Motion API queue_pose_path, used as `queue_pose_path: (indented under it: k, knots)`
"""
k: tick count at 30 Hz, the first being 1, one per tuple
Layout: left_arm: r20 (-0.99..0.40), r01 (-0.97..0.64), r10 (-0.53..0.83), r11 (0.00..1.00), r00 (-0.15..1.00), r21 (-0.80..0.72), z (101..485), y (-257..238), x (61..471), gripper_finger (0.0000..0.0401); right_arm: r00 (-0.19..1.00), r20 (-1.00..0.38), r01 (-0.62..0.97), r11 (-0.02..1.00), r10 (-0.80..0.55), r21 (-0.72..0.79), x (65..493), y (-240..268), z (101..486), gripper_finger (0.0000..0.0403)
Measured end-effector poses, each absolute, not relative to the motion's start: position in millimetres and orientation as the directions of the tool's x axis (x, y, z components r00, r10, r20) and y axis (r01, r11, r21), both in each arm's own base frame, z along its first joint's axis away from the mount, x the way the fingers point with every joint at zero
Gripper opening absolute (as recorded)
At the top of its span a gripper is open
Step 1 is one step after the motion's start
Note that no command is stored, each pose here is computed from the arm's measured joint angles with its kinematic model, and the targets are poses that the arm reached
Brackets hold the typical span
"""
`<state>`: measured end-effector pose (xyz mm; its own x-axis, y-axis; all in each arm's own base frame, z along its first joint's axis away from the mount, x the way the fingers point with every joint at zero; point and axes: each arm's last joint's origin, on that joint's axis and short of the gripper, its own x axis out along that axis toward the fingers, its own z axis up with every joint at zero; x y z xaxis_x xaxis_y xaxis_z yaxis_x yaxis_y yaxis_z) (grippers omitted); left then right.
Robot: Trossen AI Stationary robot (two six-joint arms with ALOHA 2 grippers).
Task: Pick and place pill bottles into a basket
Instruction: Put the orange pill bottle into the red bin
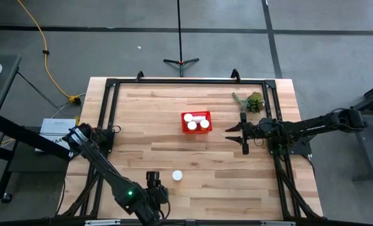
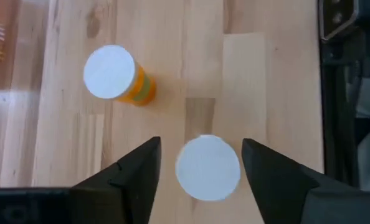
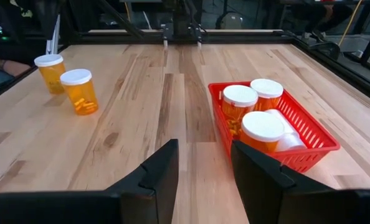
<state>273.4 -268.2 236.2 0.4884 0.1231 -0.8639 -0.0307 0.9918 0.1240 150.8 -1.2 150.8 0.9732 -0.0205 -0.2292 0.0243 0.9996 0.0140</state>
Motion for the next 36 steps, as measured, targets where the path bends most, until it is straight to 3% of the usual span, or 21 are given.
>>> queue_pose_path:
  k: [4, 10, 23, 36]
  knots:
    - [-0.872, -0.030, 0.121, 0.992, 0.473, 0.122, 233, -266, 278, 0.0295, 0.971, -0.237, 0.027, 1.000, -0.023, 0.013, 151, -1, 150, 0.0139]
    - [-0.917, -0.009, 0.185, 0.981, 0.353, 0.195, 215, -260, 277, 0.0327, 0.968, -0.248, 0.046, 0.999, -0.042, 0.009, 150, -2, 149, 0.0139]
    - [-0.932, 0.034, 0.157, 0.983, 0.327, 0.178, 213, -255, 284, 0.0298, 0.964, -0.251, 0.084, 0.996, -0.082, -0.001, 150, -3, 149, 0.0139]
    - [-0.930, 0.071, 0.168, 0.977, 0.327, 0.201, 220, -252, 280, 0.0296, 0.965, -0.250, 0.085, 0.996, -0.083, -0.001, 150, -3, 149, 0.0139]
